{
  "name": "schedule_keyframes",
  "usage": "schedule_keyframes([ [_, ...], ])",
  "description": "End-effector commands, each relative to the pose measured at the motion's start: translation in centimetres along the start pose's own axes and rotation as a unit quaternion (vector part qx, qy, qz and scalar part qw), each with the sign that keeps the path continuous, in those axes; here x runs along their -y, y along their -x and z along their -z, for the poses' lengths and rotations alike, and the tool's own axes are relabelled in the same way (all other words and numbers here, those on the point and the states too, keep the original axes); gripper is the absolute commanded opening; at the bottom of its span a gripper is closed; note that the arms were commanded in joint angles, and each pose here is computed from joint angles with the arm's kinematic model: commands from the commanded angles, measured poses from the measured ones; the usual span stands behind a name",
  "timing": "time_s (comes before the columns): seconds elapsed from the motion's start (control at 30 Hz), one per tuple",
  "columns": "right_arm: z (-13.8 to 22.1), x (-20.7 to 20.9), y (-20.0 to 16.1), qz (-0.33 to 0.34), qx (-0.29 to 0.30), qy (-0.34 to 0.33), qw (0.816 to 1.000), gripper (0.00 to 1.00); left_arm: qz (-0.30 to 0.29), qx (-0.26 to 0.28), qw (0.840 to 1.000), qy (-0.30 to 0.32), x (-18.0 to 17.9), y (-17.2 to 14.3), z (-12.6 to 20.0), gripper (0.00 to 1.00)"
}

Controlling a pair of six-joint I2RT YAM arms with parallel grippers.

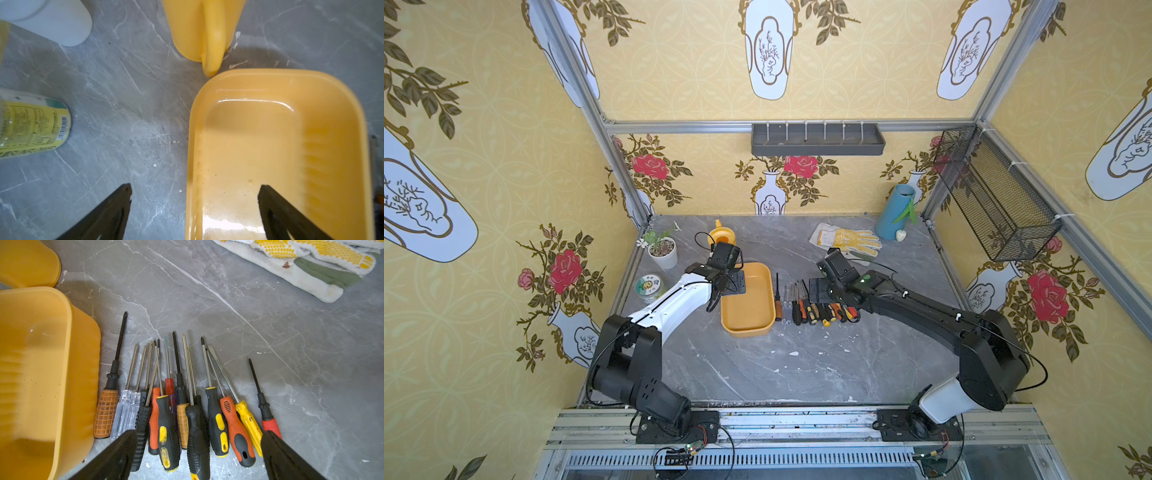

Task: Take out the screwdriver from the storage box
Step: Place the storage box at the center of the board, then reset both arms

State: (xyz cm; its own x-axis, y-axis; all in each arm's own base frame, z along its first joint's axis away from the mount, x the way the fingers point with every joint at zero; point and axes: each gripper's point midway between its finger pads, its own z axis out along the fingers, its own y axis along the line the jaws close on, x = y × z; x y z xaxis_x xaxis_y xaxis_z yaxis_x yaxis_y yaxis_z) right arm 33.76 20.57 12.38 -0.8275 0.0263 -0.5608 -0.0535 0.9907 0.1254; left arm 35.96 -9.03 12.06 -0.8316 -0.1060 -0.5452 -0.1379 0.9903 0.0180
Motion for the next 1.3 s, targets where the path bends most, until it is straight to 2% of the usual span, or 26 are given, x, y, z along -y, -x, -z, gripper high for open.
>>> schedule_keyframes([
  [0.0, 0.1, -0.5, 0.6, -0.006, 0.009, 0.009, 1.000, 0.97, 0.011, 0.027, 0.999, -0.020, 0.2, 1.1, 1.4, 0.99],
  [0.2, 0.3, -0.5, 0.8, -0.005, 0.011, 0.011, 1.000, 0.97, 0.030, 0.103, 0.994, -0.011, -1.4, 3.4, 5.1, 0.99],
  [0.33, 0.5, -0.7, 1.1, 0.000, 0.016, 0.015, 1.000, 0.97, 0.033, 0.185, 0.981, -0.039, -1.9, 4.5, 7.7, 0.99],
  [0.47, 0.8, -0.7, 1.6, 0.009, 0.020, 0.011, 1.000, 0.97, 0.029, 0.246, 0.969, -0.019, -3.6, 4.5, 9.1, 0.99],
  [0.63, 1.1, -0.7, 2.1, 0.011, 0.025, 0.007, 1.000, 0.97, 0.053, 0.333, 0.941, 0.023, -6.4, 4.2, 10.0, 0.99],
  [0.7, 1.2, -0.5, 2.3, 0.014, 0.025, 0.000, 1.000, 0.97, 0.077, 0.363, 0.926, 0.068, -8.3, 4.0, 9.8, 0.99],
  [0.8, 1.5, 0.1, 2.9, 0.029, 0.030, -0.022, 0.999, 0.97, 0.092, 0.373, 0.917, 0.105, -9.6, 3.1, 8.3, 0.99],
  [0.97, 3.0, 2.9, 5.3, 0.076, 0.058, -0.095, 0.991, 0.97, 0.091, 0.368, 0.915, 0.139, -10.5, 1.4, 5.3, 0.99],
  [1.07, 4.3, 5.2, 7.0, 0.088, 0.076, -0.140, 0.983, 0.97, 0.084, 0.384, 0.912, 0.116, -10.2, 1.1, 4.7, 0.99],
  [1.13, 5.0, 6.7, 7.7, 0.088, 0.084, -0.157, 0.980, 0.97, 0.070, 0.375, 0.917, 0.118, -10.3, 0.7, 4.2, 0.99],
  [1.27, 5.5, 9.1, 8.6, 0.078, 0.105, -0.156, 0.979, 0.97, 0.077, 0.365, 0.921, 0.111, -10.8, -0.5, 2.5, 0.99],
])
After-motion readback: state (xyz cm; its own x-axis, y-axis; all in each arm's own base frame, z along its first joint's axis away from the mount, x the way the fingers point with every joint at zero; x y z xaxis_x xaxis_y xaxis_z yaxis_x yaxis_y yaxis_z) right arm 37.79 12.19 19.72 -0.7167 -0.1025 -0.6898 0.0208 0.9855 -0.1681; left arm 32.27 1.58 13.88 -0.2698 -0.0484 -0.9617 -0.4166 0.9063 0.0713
